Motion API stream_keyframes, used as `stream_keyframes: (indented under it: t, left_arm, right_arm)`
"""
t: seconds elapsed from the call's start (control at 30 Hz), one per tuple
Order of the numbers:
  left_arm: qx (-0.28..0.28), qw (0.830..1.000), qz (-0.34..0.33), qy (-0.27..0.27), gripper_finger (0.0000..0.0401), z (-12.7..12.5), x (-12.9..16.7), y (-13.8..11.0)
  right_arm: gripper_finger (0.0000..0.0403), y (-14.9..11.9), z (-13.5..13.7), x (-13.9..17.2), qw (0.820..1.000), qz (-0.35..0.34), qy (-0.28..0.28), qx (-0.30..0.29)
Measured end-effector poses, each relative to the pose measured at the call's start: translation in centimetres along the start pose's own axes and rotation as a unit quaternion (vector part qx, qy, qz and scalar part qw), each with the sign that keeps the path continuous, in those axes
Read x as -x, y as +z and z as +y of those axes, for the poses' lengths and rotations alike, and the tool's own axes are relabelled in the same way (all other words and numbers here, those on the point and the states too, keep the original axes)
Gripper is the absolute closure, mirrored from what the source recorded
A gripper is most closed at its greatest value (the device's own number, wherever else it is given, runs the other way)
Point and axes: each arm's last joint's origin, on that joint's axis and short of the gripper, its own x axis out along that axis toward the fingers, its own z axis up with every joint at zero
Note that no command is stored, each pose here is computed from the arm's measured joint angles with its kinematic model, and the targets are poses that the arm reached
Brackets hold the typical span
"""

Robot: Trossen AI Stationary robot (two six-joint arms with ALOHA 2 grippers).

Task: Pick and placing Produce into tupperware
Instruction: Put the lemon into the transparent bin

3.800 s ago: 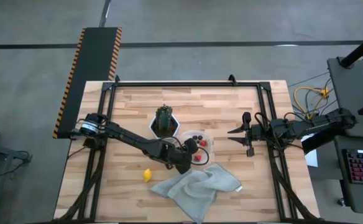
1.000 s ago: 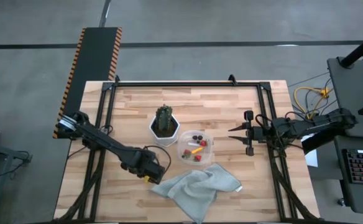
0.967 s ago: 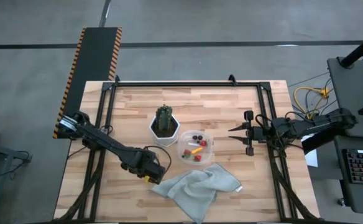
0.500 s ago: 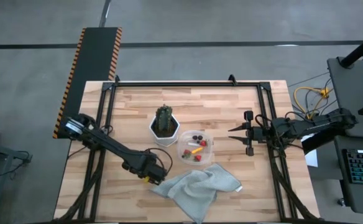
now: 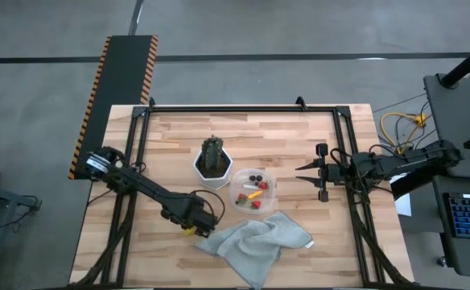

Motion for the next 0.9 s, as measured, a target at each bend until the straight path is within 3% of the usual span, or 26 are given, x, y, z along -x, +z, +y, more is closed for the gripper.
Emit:
stream_keyframes:
  t: [0.67,0.9]
  left_arm:
    - [-0.001,1.000,0.011,-0.008,0.0129,-0.04,-0.22,-0.05]
    - [-0.003,1.000,0.012,-0.004,0.0182,0.20,-0.47,-0.03]
  right_arm:
    - [0.0303,-0.01,0.00,0.00,1.000,0.000,0.000,0.000]
    - [0.0303,-0.01,0.00,0.00,1.000,0.000,0.000,0.000]
